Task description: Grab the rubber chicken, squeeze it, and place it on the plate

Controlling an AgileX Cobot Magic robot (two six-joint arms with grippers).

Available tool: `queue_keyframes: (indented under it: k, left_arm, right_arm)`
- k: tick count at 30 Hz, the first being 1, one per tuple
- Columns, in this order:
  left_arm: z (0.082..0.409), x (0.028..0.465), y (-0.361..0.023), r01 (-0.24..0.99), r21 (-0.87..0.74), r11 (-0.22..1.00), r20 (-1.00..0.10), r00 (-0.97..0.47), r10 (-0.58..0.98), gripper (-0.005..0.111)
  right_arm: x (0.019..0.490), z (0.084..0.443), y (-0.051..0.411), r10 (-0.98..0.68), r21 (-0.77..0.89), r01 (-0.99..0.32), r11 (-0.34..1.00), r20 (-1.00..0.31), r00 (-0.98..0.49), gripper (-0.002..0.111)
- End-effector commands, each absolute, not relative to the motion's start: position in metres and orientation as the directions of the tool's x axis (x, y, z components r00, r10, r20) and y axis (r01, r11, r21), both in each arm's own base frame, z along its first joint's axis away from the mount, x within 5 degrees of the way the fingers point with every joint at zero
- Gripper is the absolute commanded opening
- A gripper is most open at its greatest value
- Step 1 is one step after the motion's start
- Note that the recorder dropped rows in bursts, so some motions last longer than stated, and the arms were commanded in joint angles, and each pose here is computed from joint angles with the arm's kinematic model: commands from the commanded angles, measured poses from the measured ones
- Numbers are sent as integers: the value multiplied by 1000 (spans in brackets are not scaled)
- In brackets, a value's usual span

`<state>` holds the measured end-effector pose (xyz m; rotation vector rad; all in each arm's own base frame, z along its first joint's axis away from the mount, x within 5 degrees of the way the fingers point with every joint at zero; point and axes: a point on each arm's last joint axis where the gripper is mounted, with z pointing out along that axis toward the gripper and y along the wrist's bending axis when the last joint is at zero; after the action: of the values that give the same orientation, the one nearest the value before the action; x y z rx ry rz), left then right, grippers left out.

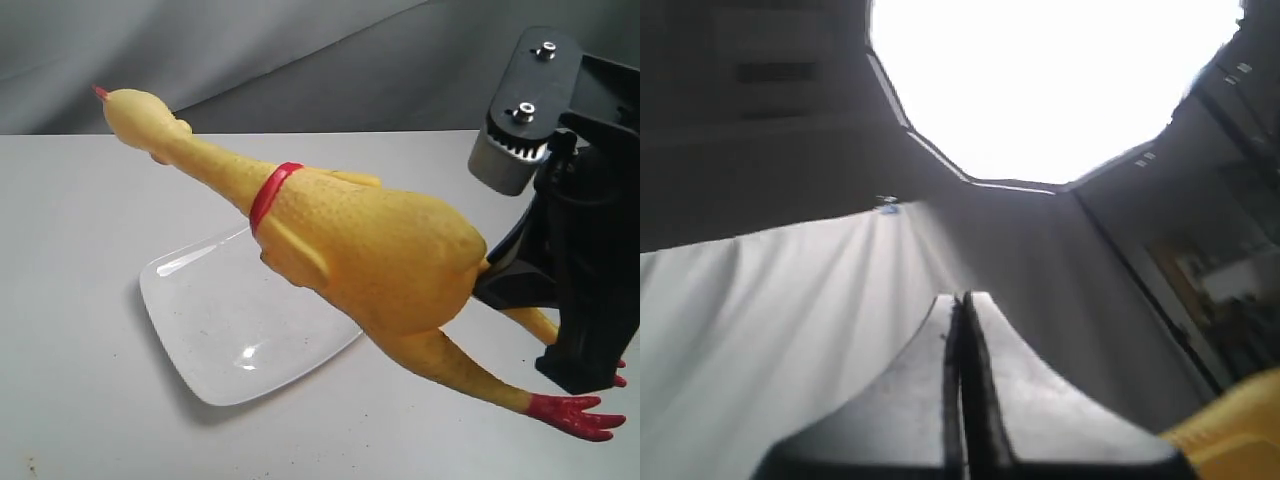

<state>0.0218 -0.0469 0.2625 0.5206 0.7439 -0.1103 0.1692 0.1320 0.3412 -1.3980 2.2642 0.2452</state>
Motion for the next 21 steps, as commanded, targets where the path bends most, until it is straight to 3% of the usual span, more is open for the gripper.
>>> queue_keyframes:
  k: [1, 5, 9, 11, 13, 16, 19, 21]
  left_arm:
    - [246, 30, -61, 489, 429, 759, -801, 595, 69, 11]
    - [247, 43, -66, 657, 283, 699, -900, 433, -42, 41]
    - [283, 62, -67, 719, 211, 662, -930, 357, -92, 79]
    - [302, 73, -69, 729, 262, 632, -936, 351, -17, 83]
    - [319, 87, -70, 710, 403, 578, -912, 367, 184, 83]
    - [344, 108, -74, 737, 405, 541, -914, 342, 218, 83]
    - [353, 123, -84, 736, 560, 379, -822, 436, 367, 83]
    - [356, 132, -92, 758, 578, 303, -800, 453, 394, 83]
  right_arm:
    - [170, 343, 134, -777, -85, -876, 475, -509, -371, 0]
    - [169, 344, 135, -769, -66, -878, 474, -516, -376, 0]
    - [168, 344, 137, -758, -40, -879, 475, -527, -385, 0]
    - [168, 344, 137, -758, -40, -879, 475, -527, -385, 0]
    - [168, 344, 137, -758, -40, -879, 475, -527, -385, 0]
    - [168, 344, 138, -755, -34, -879, 475, -529, -387, 0]
    - [167, 344, 139, -749, -19, -880, 475, -534, -392, 0]
    - [166, 345, 139, -744, -7, -880, 474, -538, -396, 0]
